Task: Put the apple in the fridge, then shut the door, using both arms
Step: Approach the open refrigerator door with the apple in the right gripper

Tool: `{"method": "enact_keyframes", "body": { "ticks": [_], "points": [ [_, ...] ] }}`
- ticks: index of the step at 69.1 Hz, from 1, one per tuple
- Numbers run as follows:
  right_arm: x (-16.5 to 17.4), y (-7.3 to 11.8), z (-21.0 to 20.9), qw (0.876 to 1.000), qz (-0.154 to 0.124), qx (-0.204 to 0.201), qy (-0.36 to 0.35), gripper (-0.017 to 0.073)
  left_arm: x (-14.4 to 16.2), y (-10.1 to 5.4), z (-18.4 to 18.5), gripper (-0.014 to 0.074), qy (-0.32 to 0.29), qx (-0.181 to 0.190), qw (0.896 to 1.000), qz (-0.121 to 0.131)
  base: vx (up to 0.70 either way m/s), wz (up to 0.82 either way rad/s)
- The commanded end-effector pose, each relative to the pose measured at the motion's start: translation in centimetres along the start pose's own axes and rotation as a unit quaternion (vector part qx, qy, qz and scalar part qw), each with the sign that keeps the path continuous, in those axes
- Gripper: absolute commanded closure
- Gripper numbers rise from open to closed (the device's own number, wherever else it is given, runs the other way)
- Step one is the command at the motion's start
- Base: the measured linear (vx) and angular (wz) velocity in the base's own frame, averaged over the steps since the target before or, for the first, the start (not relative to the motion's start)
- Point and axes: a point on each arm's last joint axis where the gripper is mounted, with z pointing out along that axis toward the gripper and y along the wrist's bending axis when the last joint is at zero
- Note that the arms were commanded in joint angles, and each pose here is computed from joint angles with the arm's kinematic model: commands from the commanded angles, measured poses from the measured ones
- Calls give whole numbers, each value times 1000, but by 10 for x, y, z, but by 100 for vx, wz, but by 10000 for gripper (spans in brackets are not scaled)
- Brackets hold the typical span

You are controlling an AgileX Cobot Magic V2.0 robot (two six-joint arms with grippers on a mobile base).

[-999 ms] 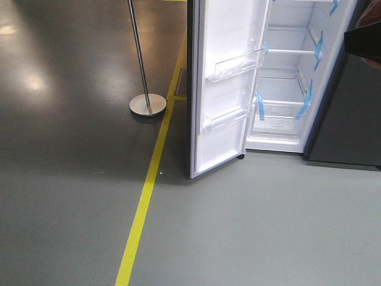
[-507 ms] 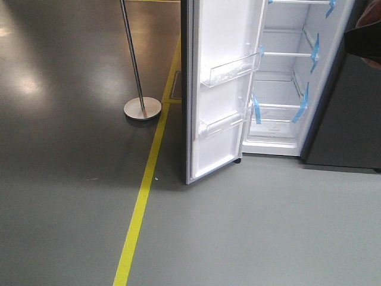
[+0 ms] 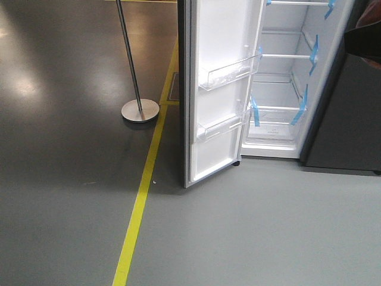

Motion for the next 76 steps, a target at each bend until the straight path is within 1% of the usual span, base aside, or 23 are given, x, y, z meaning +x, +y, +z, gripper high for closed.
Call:
{"method": "enact_keyframes", "body": {
  "ticks": [1, 76],
  "points": [
    [-14, 0, -12, 998, 0, 17, -57, 483, -2, -1, 0, 601, -34, 9, 999, -4, 5, 0],
    [-14, 0, -12, 998, 0, 17, -57, 483, -2, -1, 0, 601, -34, 9, 999, -4, 8, -2]
  ]
}}
